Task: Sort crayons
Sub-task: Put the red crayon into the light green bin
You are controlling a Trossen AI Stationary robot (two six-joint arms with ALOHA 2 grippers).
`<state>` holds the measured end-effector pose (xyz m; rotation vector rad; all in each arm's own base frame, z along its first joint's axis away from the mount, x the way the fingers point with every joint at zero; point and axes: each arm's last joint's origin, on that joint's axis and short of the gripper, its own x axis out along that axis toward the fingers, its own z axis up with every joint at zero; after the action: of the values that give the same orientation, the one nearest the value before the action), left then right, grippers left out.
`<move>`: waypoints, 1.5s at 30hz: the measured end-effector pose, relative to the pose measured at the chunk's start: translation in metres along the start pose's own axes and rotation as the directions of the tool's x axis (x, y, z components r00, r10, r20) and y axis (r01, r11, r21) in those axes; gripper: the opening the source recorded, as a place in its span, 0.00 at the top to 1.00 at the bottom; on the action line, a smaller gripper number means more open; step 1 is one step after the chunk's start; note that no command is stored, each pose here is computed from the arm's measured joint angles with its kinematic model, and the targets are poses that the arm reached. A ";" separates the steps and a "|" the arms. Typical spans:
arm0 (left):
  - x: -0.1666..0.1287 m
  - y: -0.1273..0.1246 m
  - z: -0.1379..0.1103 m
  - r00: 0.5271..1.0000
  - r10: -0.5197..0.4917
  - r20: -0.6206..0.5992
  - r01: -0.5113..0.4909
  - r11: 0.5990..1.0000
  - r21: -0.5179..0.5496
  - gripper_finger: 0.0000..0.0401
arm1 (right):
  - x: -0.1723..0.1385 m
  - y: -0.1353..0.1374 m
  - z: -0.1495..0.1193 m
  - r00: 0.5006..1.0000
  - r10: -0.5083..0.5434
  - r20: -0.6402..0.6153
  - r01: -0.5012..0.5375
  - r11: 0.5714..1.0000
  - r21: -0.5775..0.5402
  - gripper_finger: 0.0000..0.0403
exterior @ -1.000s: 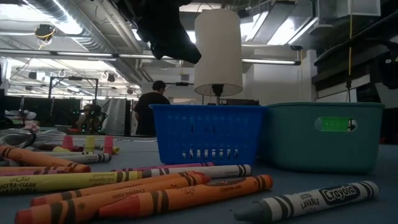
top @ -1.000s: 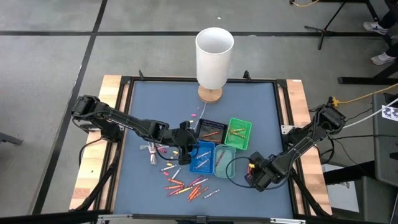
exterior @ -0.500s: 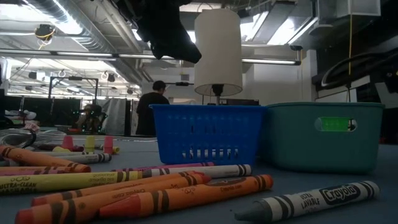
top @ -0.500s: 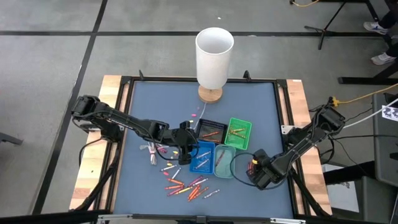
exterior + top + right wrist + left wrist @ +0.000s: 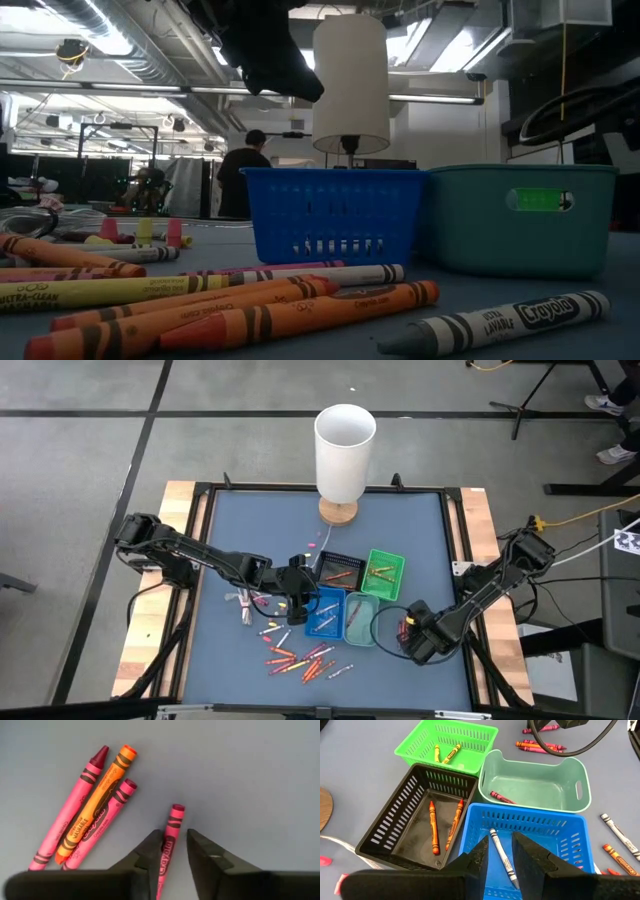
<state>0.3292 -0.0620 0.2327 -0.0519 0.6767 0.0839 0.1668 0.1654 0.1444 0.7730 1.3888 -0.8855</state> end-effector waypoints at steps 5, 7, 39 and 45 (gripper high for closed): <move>0.000 0.000 0.000 1.000 0.000 0.000 0.000 1.000 0.001 0.82 | 0.000 0.000 0.000 1.000 0.004 0.008 -0.004 1.000 0.000 0.93; 0.000 0.000 0.000 1.000 0.000 0.000 0.000 1.000 0.000 0.82 | -0.001 0.000 0.000 1.000 0.005 0.008 -0.005 1.000 0.000 0.97; 0.000 0.000 -0.001 1.000 0.002 -0.006 -0.002 1.000 0.001 0.82 | -0.071 0.009 0.022 0.607 0.550 0.574 -0.430 0.834 -0.345 0.96; 0.000 0.000 -0.001 1.000 0.002 -0.007 -0.002 1.000 0.002 0.82 | -0.078 0.021 0.037 0.538 0.578 0.614 -0.384 0.816 -0.431 0.96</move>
<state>0.3287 -0.0620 0.2321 -0.0500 0.6840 0.0848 0.2048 0.1490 0.2227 0.4759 0.4861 -0.4548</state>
